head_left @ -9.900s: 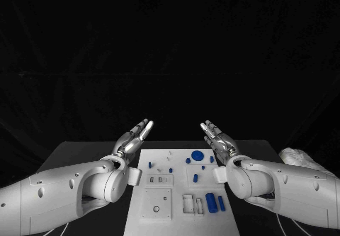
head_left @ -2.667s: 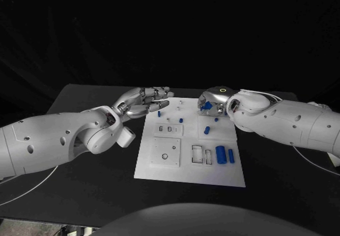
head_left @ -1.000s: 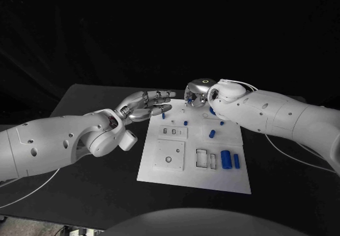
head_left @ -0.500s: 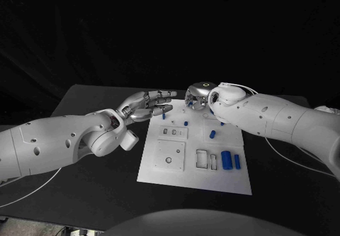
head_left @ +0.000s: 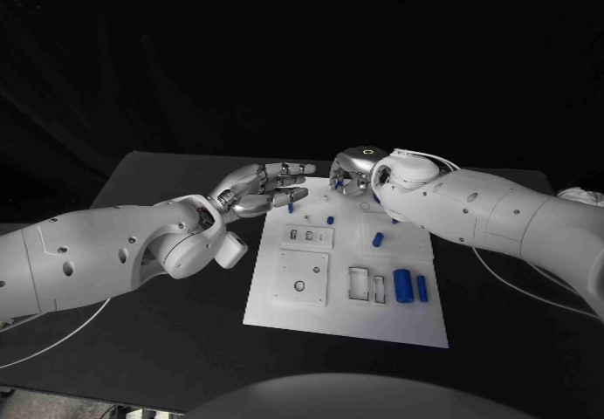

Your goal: Assemble the parts on the task board

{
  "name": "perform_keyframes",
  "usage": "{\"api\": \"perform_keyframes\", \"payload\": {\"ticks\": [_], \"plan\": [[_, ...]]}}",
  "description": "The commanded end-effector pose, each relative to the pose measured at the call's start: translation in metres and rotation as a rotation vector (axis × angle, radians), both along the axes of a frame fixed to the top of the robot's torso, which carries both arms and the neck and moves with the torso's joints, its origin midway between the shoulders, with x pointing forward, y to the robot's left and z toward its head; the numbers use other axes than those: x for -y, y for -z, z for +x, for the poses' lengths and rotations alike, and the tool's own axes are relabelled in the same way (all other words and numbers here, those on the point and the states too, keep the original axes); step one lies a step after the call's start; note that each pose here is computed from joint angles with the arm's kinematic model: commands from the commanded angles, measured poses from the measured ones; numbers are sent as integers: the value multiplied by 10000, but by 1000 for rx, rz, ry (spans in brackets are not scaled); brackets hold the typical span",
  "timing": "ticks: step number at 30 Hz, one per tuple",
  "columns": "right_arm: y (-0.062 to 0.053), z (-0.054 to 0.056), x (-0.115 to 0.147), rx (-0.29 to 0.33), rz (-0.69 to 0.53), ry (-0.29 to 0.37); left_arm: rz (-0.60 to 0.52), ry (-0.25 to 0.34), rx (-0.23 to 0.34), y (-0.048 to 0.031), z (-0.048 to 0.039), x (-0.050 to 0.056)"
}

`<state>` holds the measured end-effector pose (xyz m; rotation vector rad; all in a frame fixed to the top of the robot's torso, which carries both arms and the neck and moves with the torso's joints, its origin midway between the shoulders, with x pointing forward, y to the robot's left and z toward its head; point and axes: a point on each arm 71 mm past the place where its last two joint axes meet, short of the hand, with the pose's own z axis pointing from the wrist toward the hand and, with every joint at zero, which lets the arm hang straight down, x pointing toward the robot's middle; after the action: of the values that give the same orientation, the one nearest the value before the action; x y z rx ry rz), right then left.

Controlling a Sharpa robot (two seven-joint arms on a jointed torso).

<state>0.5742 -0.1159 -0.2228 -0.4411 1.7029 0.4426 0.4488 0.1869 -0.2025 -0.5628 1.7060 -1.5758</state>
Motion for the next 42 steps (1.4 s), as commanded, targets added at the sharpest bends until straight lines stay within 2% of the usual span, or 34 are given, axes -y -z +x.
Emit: {"api": "perform_keyframes", "payload": {"ticks": [1,16,28,42], "plan": [[-21,-6,-7,33,12,-3,-3,4,5,-13,0,14],[-70,-42,-103,62,40,-29,2,6,-2,-3,5,15],[-85,-35,-134,56,34,-29,6,5,-6,1,6,15],[-62,-19,-162,21,7,-22,7,7,-9,6,16,20]]}}
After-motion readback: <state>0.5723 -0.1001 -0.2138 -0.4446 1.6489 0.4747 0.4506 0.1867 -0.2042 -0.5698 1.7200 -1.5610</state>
